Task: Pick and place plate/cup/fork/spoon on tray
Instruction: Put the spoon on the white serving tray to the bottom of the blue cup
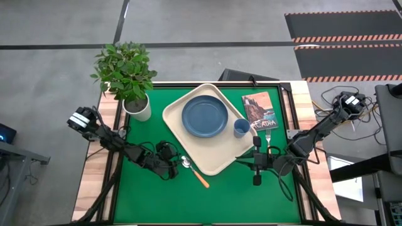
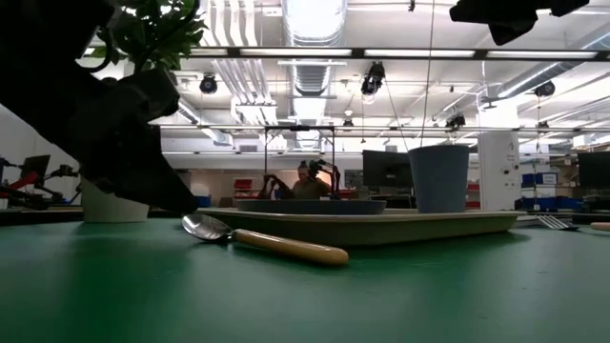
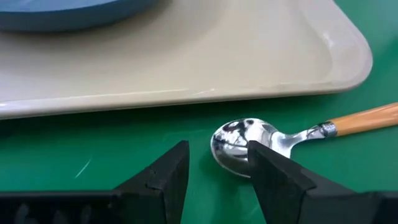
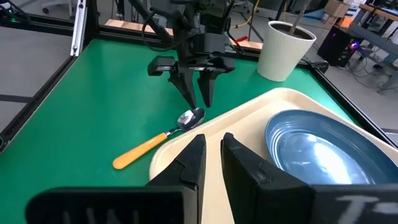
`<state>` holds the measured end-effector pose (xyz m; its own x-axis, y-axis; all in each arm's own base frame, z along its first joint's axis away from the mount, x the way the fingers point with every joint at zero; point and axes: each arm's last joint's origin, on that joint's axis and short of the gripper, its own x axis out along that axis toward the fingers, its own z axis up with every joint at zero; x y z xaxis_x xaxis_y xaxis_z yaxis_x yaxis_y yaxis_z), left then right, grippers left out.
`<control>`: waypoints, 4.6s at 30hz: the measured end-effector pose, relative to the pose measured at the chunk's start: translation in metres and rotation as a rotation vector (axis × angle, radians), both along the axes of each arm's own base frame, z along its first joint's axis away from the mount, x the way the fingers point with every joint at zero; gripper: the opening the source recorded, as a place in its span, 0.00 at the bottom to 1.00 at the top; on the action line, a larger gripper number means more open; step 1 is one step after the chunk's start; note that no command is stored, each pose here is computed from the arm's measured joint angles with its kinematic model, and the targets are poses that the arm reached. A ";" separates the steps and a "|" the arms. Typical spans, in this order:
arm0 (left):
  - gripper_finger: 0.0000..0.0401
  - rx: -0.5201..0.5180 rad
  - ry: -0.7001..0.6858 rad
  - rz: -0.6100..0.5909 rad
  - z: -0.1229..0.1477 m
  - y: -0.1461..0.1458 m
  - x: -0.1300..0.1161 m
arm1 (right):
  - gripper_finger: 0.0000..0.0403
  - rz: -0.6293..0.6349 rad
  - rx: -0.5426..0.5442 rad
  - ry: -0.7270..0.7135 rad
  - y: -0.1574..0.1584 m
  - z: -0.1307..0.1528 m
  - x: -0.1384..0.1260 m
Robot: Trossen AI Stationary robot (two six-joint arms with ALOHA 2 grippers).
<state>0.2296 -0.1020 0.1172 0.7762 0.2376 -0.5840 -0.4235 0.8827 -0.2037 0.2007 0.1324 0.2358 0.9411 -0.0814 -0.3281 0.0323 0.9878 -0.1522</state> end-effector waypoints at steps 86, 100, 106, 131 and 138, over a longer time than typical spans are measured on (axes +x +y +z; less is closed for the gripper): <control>0.19 -0.019 -0.133 -0.610 0.036 -0.040 0.016 | 0.45 -0.047 0.134 0.436 0.090 -0.010 0.141; 0.49 0.369 0.072 -0.530 0.032 -0.067 0.042 | 0.44 -0.077 0.171 0.437 0.076 -0.010 0.113; 0.50 0.467 0.103 -0.523 0.028 -0.064 0.039 | 0.45 -0.110 0.169 0.420 0.071 -0.016 0.108; 0.49 0.556 0.130 -0.419 -0.014 -0.062 0.041 | 0.44 -0.124 0.155 0.414 0.069 -0.020 0.106; 0.43 0.596 0.176 -0.399 -0.017 -0.059 0.037 | 0.45 -0.123 0.156 0.413 0.069 -0.020 0.106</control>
